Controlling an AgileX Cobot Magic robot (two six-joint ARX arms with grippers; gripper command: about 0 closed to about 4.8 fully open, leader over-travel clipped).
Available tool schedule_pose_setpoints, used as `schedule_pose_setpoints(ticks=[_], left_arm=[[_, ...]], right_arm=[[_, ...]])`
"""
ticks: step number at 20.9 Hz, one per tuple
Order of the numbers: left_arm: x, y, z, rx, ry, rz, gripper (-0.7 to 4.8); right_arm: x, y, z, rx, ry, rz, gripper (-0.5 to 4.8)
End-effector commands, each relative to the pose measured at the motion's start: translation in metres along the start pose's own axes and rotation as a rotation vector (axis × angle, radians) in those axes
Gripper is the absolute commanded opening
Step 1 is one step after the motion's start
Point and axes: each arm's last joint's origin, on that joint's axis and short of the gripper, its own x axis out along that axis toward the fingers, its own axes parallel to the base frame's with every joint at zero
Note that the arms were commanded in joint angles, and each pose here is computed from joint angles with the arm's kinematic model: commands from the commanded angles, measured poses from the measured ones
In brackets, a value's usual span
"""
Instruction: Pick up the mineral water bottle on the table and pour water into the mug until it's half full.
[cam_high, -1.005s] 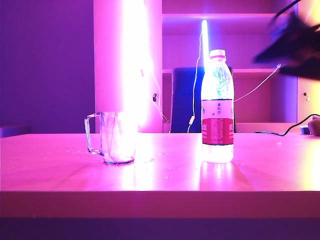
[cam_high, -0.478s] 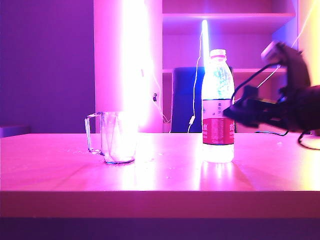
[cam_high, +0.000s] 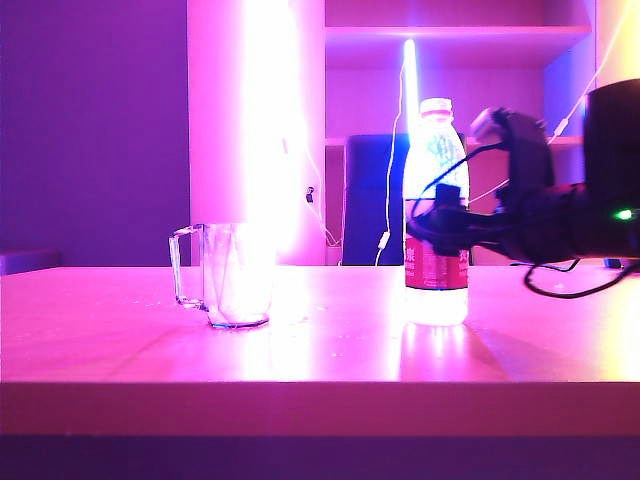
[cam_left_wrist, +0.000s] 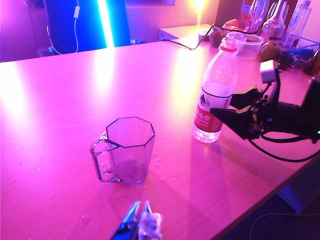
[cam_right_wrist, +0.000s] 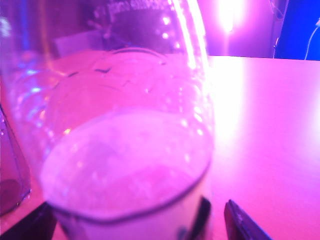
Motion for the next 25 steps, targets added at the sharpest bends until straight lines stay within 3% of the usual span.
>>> schedule_pose_setpoints(ticks=[1,4,5,6,10,15,21,23,25], left_arm=[[-0.001,0.000,0.002,0.010,-0.008,-0.002,-0.06],[-0.001,0.000,0.002,0.010,-0.008,-0.002,-0.06],[-0.001,0.000,0.002,0.010,-0.008,-0.002,-0.06],[-0.001,0.000,0.002,0.010,-0.008,-0.002,-0.06],[-0.001,0.000,0.002,0.010,-0.008,0.006,-0.06],[-0.001,0.000,0.002,0.010,-0.008,0.006,-0.06],[-0.001,0.000,0.002,0.011,-0.009,0.006,-0.06],[-0.001,0.000,0.002,0.012,-0.011,0.007,-0.06],[-0.001,0.002,0.002,0.010,-0.003,0.089,-0.06]], right_arm=[[0.013,0.003,0.002,-0.006,-0.033,0.016,4.79],[0.022,0.003,-0.001,0.004,0.009,0.022,4.56],[0.023,0.003,-0.001,0.004,0.008,0.023,3.80],[0.024,0.003,0.000,0.002,0.003,0.022,3.47],[0.024,0.003,0.002,-0.014,-0.004,0.023,3.03],[0.024,0.003,0.004,-0.082,0.000,0.019,2.91],[0.028,0.013,0.040,-0.324,0.193,-0.037,2.91],[0.043,0.024,0.062,-0.464,0.297,-0.088,2.92],[0.062,0.043,0.083,-0.635,0.367,-0.099,2.91]])
